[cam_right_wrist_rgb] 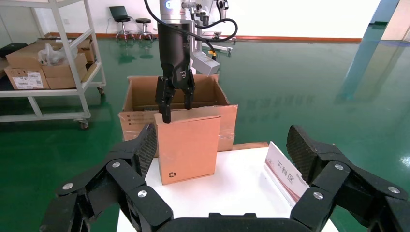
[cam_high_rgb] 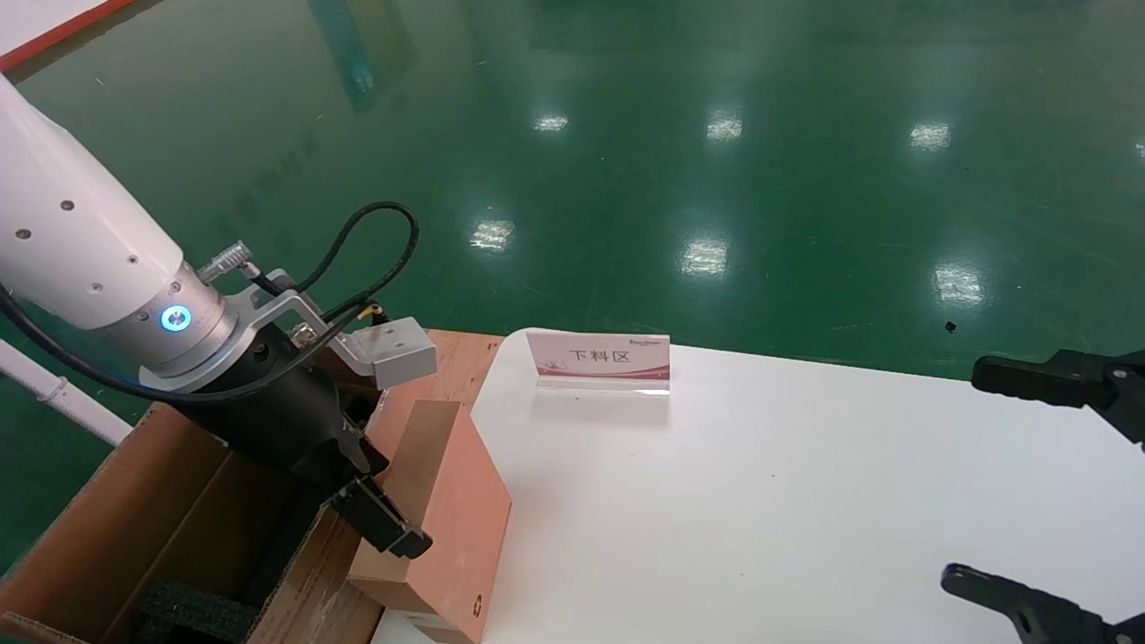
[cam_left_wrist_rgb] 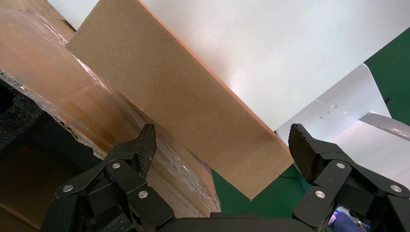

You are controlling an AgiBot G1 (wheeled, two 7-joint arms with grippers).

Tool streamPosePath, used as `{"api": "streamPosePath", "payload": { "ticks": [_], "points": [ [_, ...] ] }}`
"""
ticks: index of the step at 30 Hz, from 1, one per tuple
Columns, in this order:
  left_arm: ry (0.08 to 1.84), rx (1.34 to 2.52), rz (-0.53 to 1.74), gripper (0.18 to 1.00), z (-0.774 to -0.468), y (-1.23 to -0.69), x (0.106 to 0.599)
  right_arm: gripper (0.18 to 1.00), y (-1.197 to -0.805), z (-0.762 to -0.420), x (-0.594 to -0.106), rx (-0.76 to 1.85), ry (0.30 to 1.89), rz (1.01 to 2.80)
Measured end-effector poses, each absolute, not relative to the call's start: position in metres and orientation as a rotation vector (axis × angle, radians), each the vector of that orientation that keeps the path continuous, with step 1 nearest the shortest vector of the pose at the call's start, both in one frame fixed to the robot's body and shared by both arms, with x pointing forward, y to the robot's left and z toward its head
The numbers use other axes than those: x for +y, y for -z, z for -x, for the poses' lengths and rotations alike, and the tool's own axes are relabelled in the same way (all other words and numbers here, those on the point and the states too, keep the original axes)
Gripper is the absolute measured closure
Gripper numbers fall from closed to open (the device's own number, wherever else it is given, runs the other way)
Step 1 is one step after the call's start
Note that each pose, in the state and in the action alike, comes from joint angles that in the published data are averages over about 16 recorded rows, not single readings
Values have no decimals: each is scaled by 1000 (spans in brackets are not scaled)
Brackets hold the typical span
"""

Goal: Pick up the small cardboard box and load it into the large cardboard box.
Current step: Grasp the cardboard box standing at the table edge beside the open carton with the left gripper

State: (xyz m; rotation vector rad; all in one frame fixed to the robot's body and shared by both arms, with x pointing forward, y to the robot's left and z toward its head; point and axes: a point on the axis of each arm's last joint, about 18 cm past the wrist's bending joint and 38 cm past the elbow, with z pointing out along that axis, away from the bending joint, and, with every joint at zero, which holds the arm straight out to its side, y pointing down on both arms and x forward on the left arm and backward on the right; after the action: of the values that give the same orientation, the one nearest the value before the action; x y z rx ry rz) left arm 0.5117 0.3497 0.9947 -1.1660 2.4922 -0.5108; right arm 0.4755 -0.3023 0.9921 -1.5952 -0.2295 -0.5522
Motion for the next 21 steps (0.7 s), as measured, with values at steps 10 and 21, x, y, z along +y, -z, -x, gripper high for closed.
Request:
{"api": "streamPosePath", "payload": {
  "ticks": [10,21],
  "points": [
    [504,2493,1170,184,-523,-986,350,178,-992,-476,-302,-229,552,1595],
    [484,2493,1183,184,-540,-967,357,178,-992,-476,-302,-229,552,1595]
  ]
}}
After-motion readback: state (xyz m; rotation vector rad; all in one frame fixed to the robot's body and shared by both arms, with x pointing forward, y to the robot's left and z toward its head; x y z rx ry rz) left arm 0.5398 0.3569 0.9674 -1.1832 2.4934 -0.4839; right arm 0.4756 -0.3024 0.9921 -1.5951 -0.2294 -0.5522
